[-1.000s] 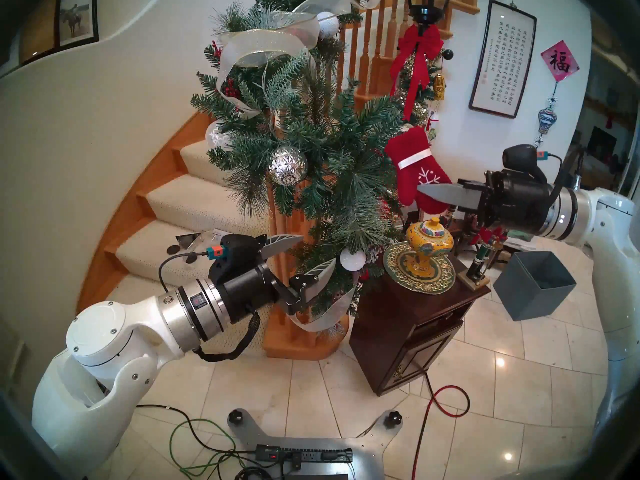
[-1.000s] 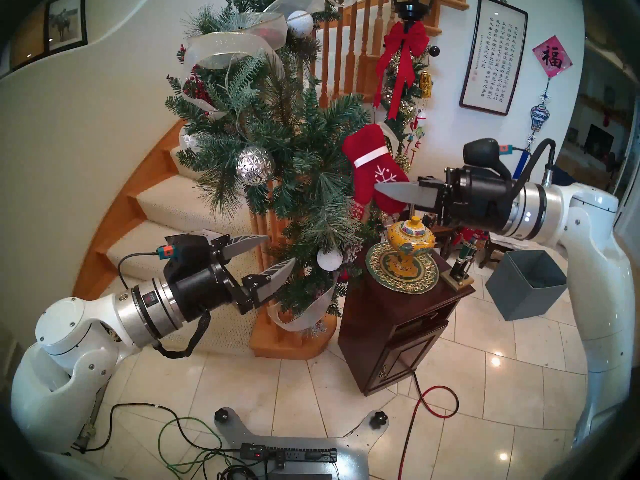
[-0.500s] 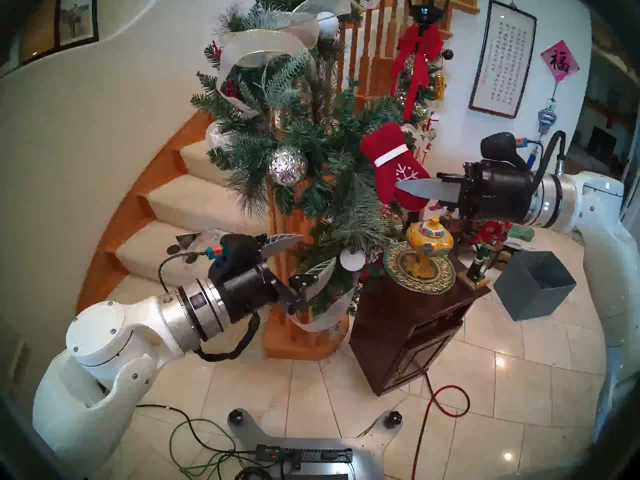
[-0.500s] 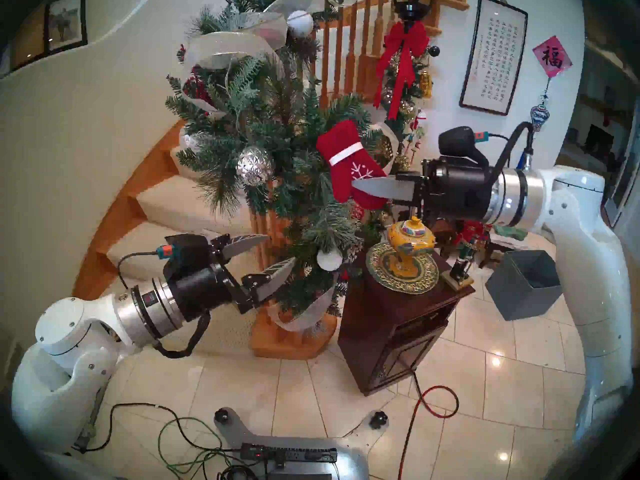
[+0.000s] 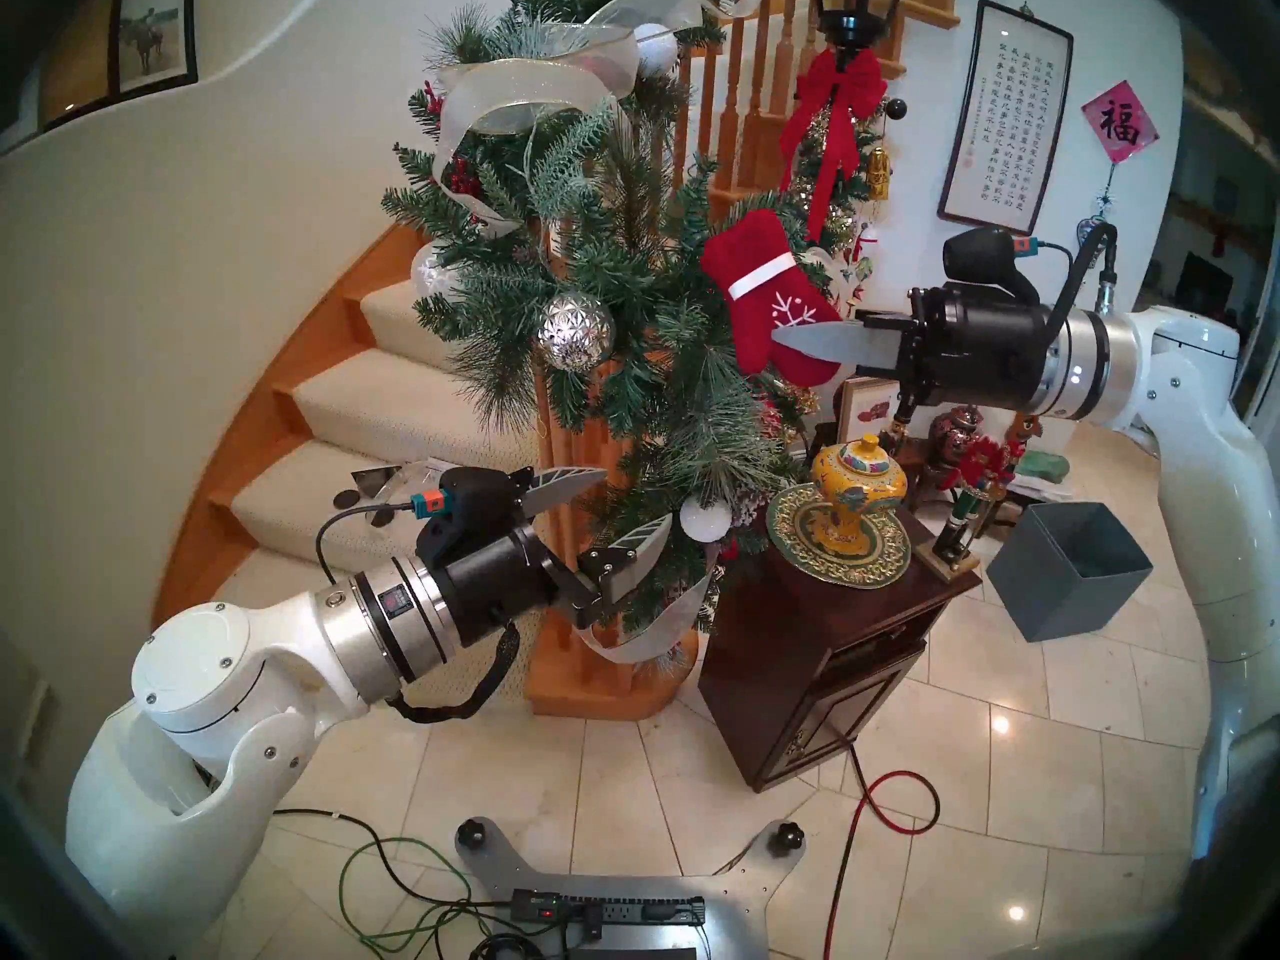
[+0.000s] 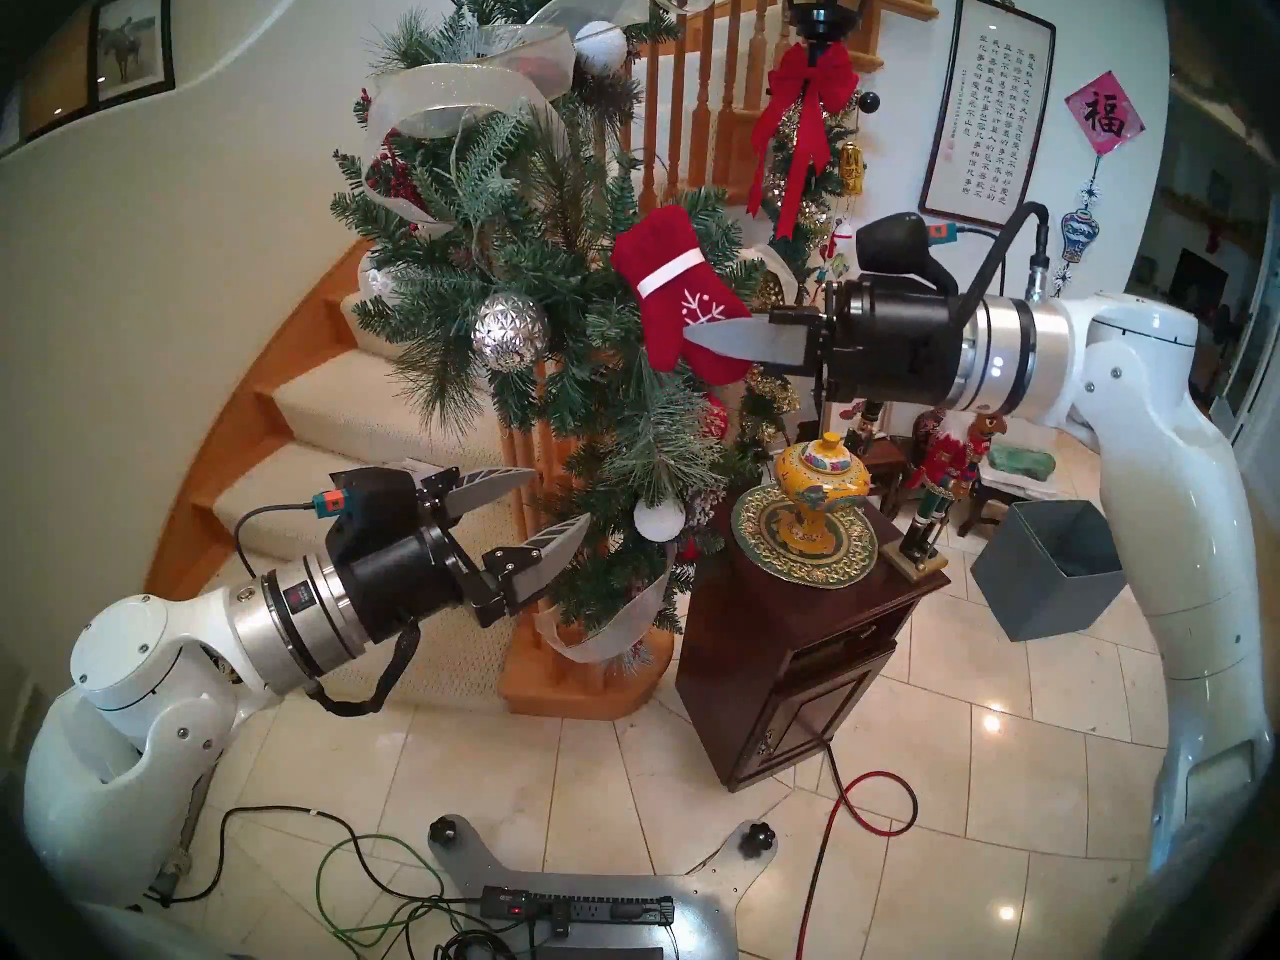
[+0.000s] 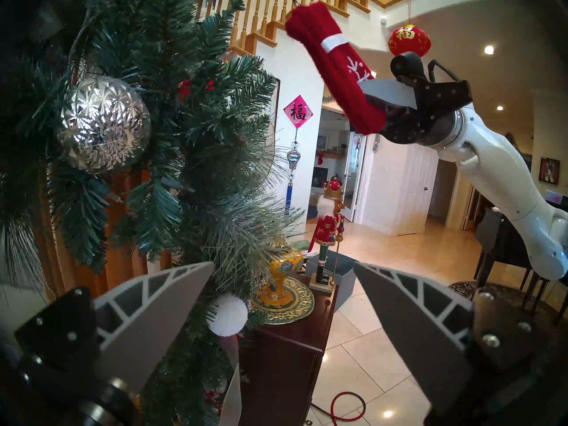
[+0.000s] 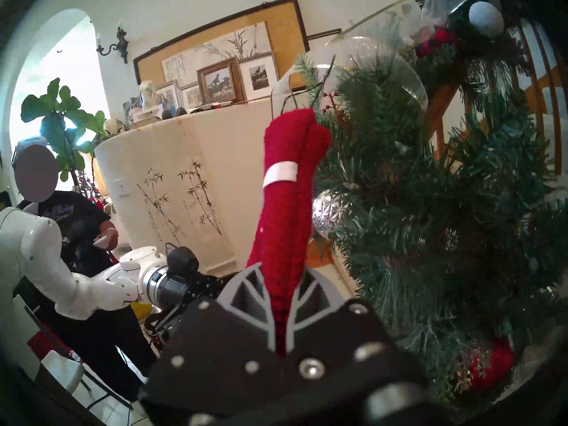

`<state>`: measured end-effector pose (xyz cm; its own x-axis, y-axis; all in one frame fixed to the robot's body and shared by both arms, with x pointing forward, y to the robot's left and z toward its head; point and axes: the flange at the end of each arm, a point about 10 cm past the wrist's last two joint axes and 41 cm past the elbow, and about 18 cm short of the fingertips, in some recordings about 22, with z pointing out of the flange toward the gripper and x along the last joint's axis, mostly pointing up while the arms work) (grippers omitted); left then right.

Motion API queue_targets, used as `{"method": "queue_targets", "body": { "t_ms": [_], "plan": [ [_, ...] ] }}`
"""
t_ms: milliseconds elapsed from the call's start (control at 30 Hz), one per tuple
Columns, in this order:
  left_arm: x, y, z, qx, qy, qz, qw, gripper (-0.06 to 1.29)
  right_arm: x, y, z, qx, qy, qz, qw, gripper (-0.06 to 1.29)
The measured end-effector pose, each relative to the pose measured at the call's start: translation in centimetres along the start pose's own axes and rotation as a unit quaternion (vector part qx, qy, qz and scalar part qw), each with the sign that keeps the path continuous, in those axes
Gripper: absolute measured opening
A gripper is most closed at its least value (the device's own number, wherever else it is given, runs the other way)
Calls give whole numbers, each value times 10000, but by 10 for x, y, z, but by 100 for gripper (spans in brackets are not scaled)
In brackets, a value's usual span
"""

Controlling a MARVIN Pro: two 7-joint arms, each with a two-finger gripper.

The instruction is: Hang the ornament onto the Christmas-tree-style decoration

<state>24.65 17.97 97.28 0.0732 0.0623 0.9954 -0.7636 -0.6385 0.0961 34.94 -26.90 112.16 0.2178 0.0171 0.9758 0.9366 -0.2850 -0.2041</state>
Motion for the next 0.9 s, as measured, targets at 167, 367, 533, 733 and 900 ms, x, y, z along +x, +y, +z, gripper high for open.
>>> {"method": "queue_targets", "body": {
  "t_ms": [167, 367, 533, 733, 900],
  "plan": [
    [0, 0, 0, 0, 4, 0, 10000, 123, 12, 4, -1, -60, 77, -88, 9999, -4],
    [0, 0, 0, -2, 8, -1, 10000, 123, 22, 11, 0, -104, 132, -121, 9998, -4],
    [0, 0, 0, -1, 11, 0, 10000, 123, 27, 16, 2, -89, 172, -92, 9998, -4],
    [0, 0, 0, 0, 14, 2, 10000, 123, 31, 25, 10, 18, 154, 91, 9998, -4],
    [0, 0, 0, 0, 16, 4, 10000, 123, 32, 31, 17, 152, 76, 287, 9994, -4]
  ]
}}
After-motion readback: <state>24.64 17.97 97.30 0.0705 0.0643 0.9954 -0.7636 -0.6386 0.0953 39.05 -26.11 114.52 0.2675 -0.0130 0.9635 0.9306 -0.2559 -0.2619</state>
